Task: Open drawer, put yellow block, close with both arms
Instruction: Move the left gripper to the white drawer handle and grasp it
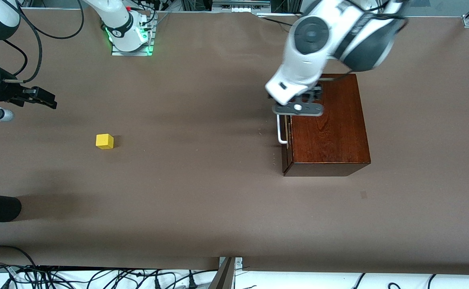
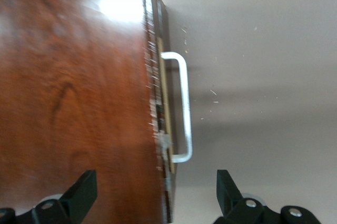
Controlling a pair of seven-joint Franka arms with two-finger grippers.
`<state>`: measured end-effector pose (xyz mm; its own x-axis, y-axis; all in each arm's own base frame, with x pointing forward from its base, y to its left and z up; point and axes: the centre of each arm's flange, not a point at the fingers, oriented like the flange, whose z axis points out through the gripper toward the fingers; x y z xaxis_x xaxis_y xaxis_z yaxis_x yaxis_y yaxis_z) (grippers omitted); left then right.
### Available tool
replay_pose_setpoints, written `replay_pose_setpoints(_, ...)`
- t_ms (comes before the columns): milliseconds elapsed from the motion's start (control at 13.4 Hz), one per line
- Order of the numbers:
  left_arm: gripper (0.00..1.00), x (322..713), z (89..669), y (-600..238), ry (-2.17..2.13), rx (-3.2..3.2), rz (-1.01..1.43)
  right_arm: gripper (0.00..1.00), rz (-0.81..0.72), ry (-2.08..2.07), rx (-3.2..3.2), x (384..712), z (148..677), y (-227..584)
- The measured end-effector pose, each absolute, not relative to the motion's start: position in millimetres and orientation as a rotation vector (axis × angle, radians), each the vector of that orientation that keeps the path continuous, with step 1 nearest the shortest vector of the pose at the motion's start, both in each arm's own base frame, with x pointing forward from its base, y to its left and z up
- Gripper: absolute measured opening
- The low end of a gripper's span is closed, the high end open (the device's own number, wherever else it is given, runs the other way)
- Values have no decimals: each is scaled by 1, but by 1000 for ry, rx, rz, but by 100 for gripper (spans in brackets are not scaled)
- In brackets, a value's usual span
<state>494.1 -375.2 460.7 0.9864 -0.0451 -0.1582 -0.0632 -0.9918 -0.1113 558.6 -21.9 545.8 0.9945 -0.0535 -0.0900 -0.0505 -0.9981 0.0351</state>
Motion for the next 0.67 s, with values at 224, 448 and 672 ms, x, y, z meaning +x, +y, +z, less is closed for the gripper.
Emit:
replay_pose_setpoints(224,100,475,434,-408,116,-2979,260,100,-141,-81,3105,559,546,-22)
replay_pose_setpoints(448,100,484,404,-413,125,-2967,257,100,-142,-81,3104,559,546,-22)
replay_pose_setpoints(672,100,481,369,-430,128,-2943,250,100,-148,-81,3103,559,543,-22)
